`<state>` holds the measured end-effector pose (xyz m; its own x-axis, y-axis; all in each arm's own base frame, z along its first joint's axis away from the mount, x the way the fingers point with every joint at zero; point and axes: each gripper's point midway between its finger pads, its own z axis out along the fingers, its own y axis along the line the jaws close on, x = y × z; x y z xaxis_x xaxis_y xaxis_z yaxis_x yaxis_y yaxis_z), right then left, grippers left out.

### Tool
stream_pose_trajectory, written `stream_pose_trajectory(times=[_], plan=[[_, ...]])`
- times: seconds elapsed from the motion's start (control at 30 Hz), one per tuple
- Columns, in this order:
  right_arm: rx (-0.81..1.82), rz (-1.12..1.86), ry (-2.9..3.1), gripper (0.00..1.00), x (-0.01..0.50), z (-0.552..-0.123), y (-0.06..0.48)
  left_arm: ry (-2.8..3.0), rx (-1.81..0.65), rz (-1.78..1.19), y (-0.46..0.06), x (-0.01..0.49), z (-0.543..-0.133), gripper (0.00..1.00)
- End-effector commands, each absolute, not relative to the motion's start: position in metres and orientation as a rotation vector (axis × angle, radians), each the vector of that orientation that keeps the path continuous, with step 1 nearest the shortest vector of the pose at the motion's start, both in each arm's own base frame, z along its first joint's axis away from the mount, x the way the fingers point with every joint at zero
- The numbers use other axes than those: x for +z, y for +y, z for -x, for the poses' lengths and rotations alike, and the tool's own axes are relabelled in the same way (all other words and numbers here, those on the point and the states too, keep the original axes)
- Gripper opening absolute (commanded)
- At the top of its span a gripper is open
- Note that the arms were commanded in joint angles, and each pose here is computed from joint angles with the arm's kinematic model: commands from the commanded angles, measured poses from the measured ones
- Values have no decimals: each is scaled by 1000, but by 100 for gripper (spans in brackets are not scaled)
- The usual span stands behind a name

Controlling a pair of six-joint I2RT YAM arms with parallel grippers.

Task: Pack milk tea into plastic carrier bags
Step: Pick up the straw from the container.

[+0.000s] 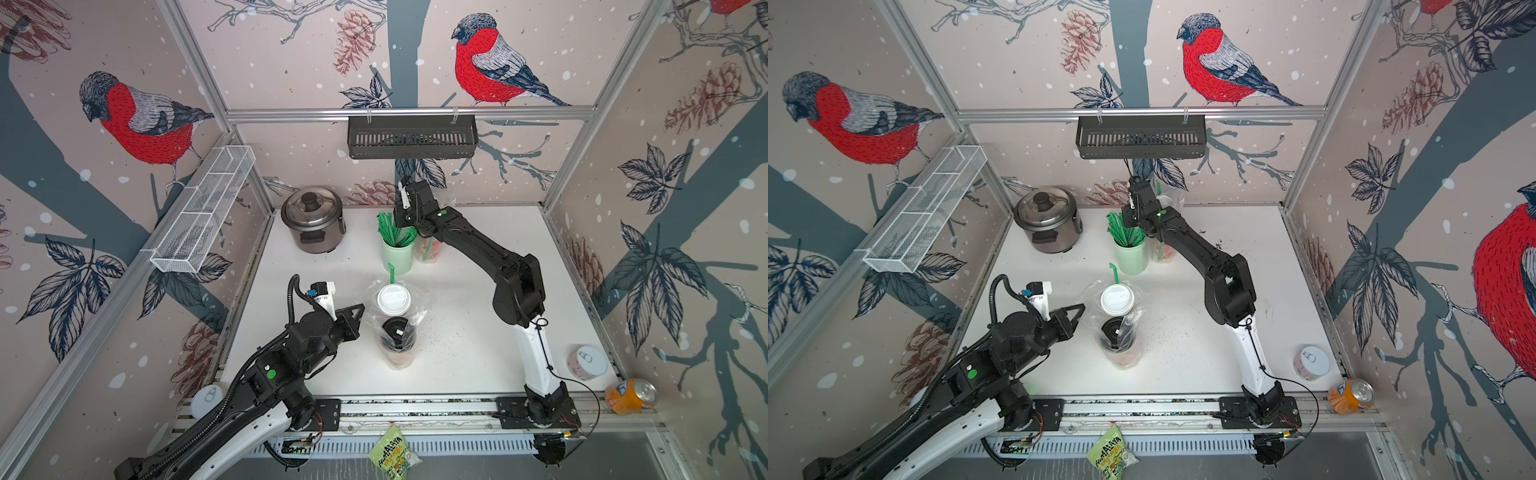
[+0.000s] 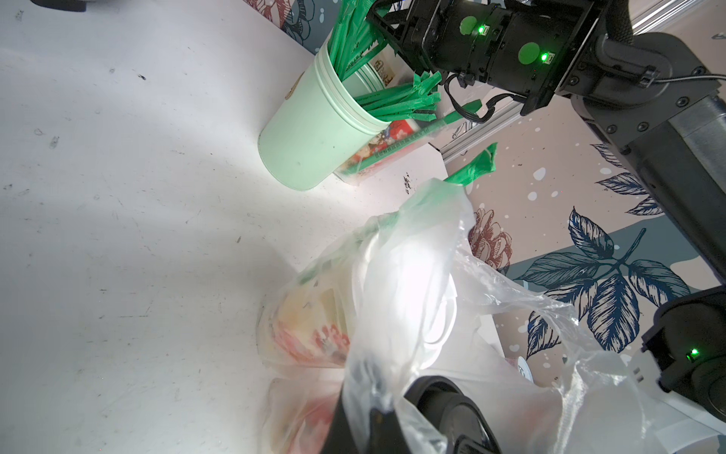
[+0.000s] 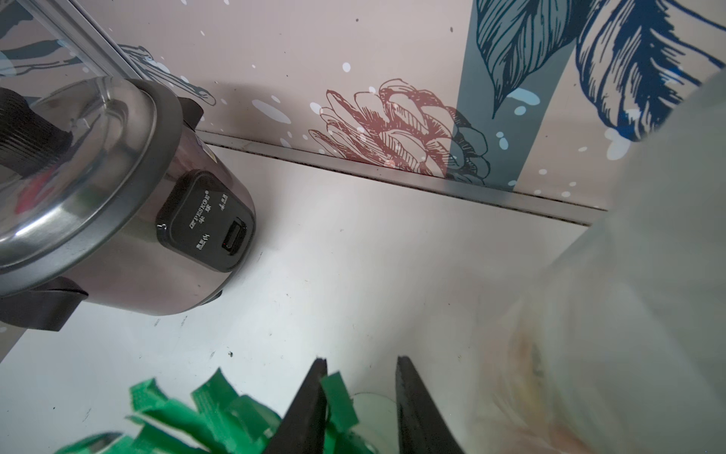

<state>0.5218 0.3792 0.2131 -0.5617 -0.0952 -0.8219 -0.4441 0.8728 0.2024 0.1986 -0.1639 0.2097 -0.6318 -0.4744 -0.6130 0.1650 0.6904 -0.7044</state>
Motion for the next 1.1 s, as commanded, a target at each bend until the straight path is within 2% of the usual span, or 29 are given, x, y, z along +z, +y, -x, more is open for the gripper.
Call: stream_pose_trajectory(times=[0.0,0.1,0.2,0.3,0.4,0.57,0.83,1.07], plan=[[515,392,2082,30,233,-523,383,2033,-962,254,-163,214,-201,0],[515,398,2065,29,239,-523,383,2032,-965,253,-163,215,-200,0],[514,405,2062,39,241,-522,383,2029,-967,256,-162,215,-200,0],[517,410,2059,38,242,-521,384,2028,-969,257,-162,215,-199,0],[523,417,2064,31,239,-521,385,2028,-971,260,-161,215,-199,0],[530,427,2075,29,233,-521,388,2028,-972,263,-160,215,-199,0],[530,436,2060,6,243,-521,389,2026,-974,262,-160,216,-198,0],[531,457,1989,2,285,-508,385,2018,-987,261,-161,218,-198,0]])
